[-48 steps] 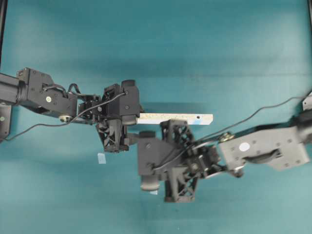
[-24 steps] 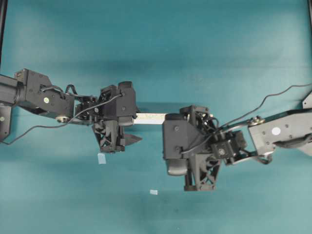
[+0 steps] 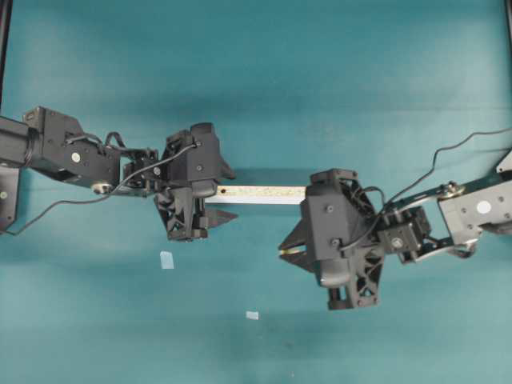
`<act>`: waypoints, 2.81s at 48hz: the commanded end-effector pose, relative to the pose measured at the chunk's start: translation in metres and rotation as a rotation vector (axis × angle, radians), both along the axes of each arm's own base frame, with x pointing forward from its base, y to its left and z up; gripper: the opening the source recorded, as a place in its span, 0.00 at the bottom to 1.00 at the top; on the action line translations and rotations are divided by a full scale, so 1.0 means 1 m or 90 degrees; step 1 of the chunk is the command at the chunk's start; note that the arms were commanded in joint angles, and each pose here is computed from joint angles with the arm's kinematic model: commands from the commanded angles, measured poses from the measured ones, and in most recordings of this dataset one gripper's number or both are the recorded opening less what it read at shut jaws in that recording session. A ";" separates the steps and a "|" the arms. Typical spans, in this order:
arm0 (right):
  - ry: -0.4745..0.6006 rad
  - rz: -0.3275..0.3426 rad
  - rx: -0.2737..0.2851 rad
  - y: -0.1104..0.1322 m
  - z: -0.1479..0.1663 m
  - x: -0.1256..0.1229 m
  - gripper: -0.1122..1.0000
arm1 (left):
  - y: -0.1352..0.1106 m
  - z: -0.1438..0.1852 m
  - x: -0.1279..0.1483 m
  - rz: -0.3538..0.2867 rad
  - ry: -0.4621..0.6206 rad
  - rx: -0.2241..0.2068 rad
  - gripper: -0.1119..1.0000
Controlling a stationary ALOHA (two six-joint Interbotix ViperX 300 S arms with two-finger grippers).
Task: Insert the rod into the hole on the wooden board.
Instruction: 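Lift the dowel with the right gripper and carry it toward the board, then raise the board with the left gripper and align the dowel over its end hole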
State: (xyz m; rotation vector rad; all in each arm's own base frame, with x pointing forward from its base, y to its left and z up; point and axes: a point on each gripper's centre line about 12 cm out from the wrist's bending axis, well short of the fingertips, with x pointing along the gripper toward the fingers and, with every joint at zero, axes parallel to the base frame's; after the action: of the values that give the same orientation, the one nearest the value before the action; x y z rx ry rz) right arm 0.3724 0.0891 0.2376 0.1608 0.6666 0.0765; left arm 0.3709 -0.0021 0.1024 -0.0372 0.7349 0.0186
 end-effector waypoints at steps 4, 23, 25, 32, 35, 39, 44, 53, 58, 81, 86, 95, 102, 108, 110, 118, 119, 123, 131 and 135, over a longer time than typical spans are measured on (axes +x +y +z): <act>-0.031 -0.009 0.008 -0.010 0.013 -0.007 0.20 | 0.002 0.010 0.005 -0.007 -0.023 0.012 0.93; -0.068 -0.019 0.028 -0.027 0.006 -0.020 0.20 | 0.002 0.010 0.005 -0.009 -0.035 0.015 0.71; -0.067 -0.022 0.027 -0.029 0.005 -0.021 0.20 | 0.002 0.010 0.005 -0.009 -0.035 0.015 0.71; -0.059 -0.039 0.026 -0.041 -0.004 -0.028 0.20 | 0.002 0.008 0.002 -0.010 -0.031 0.016 0.69; -0.064 -0.041 0.030 -0.044 -0.008 -0.031 0.20 | 0.002 0.007 0.001 -0.010 -0.029 0.016 0.69; -0.080 -0.042 0.038 -0.048 -0.012 -0.034 0.20 | 0.002 0.006 0.000 -0.010 -0.027 0.016 0.69; -0.097 -0.039 0.047 -0.051 -0.015 -0.038 0.20 | 0.002 0.006 0.000 -0.010 -0.026 0.016 0.69; -0.104 -0.043 0.050 -0.054 -0.015 -0.045 0.20 | 0.002 0.006 0.000 -0.015 -0.026 0.022 0.69; -0.104 -0.048 0.049 -0.057 -0.015 -0.048 0.20 | 0.002 0.005 0.000 -0.023 -0.026 0.031 0.69; -0.095 -0.061 0.048 -0.064 -0.022 -0.052 0.20 | 0.004 0.004 0.000 -0.025 -0.024 0.038 0.60; -0.093 -0.062 0.047 -0.065 -0.023 -0.052 0.20 | 0.004 0.004 0.000 -0.026 -0.023 0.038 0.57; -0.086 -0.063 0.046 -0.065 -0.028 -0.054 0.20 | 0.005 0.004 -0.001 -0.024 -0.020 0.037 0.55; -0.084 -0.064 0.047 -0.066 -0.029 -0.055 0.20 | 0.008 0.004 -0.001 -0.019 -0.020 0.038 0.55; -0.088 -0.062 0.050 -0.066 -0.031 -0.055 0.20 | 0.008 0.004 -0.001 -0.019 -0.020 0.038 0.54; -0.091 -0.061 0.051 -0.065 -0.031 -0.055 0.20 | 0.008 0.004 -0.001 -0.019 -0.019 0.038 0.53; -0.095 -0.061 0.055 -0.067 -0.034 -0.057 0.20 | 0.008 0.004 -0.001 -0.019 -0.020 0.039 0.44; -0.094 -0.063 0.055 -0.068 -0.035 -0.057 0.20 | 0.008 0.004 -0.001 -0.019 -0.019 0.039 0.43; -0.096 -0.063 0.055 -0.069 -0.036 -0.058 0.20 | 0.008 0.004 -0.001 -0.019 -0.019 0.039 0.40; -0.098 -0.066 0.057 -0.070 -0.037 -0.059 0.20 | 0.008 0.004 -0.001 -0.019 -0.019 0.039 0.39; -0.100 -0.067 0.058 -0.071 -0.038 -0.060 0.20 | 0.008 0.004 -0.001 -0.020 -0.019 0.039 0.39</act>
State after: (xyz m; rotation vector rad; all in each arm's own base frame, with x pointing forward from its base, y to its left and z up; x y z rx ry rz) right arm 0.3114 0.0187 0.1940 0.2715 0.5243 0.0138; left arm 0.3675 0.0043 0.0995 0.0234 0.7277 0.0109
